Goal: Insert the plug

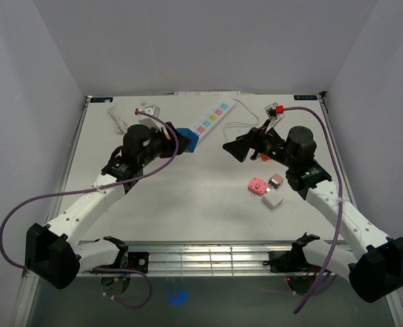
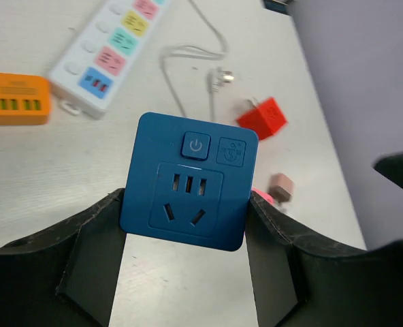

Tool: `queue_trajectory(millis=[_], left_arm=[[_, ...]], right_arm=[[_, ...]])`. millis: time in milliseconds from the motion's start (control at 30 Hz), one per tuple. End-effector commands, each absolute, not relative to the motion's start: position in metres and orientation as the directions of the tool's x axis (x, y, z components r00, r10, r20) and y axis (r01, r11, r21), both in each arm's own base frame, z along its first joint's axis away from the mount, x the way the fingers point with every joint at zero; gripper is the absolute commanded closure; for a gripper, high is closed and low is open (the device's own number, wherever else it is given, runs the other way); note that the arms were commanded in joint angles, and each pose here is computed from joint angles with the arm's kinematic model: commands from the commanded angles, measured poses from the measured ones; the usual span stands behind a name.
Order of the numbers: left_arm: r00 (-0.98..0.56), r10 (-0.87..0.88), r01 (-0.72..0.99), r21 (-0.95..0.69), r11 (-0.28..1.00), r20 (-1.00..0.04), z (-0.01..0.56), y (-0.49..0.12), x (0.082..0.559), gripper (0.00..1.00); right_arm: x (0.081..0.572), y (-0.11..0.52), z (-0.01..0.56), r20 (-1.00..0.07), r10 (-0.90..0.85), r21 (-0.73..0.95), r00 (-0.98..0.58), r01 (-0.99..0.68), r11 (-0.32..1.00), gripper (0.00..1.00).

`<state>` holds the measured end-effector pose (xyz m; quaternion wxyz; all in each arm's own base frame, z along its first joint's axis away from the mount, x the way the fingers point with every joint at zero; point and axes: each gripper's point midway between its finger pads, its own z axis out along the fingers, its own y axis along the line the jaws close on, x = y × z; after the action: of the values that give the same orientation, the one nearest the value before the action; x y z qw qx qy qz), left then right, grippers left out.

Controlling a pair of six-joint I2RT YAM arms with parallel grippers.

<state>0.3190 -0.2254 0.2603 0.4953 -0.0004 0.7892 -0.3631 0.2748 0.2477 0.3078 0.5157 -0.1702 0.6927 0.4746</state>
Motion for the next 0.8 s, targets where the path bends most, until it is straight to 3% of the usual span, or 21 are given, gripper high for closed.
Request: queue_trajectory(millis=[0,267,767], left_arm=[[-0.443,-0.343,0.115,-0.432,0.894,-0.828,0.251,-0.177,0.356,1.0],[-0.504,-0.362,-0.075,-0.378,0.923,-0.784,0.216,-0.146,0.403,1.0],[-0.516,-0.373,-0.005,-0.433,0.901,-0.771,0.222,-0.185,0.468,1.0]], right_arm=[[0.291,0.235,0.296,-0.907,0.2,0.413,-0.37,-0.686,0.6,0.1],[0.303,0.23,0.276,-0.913,0.156,0.382,-0.377,-0.654,0.653,0.09],[0.337,0.218,0.234,-0.88,0.094,0.354,-0.466,-0.51,0.784,0.08]])
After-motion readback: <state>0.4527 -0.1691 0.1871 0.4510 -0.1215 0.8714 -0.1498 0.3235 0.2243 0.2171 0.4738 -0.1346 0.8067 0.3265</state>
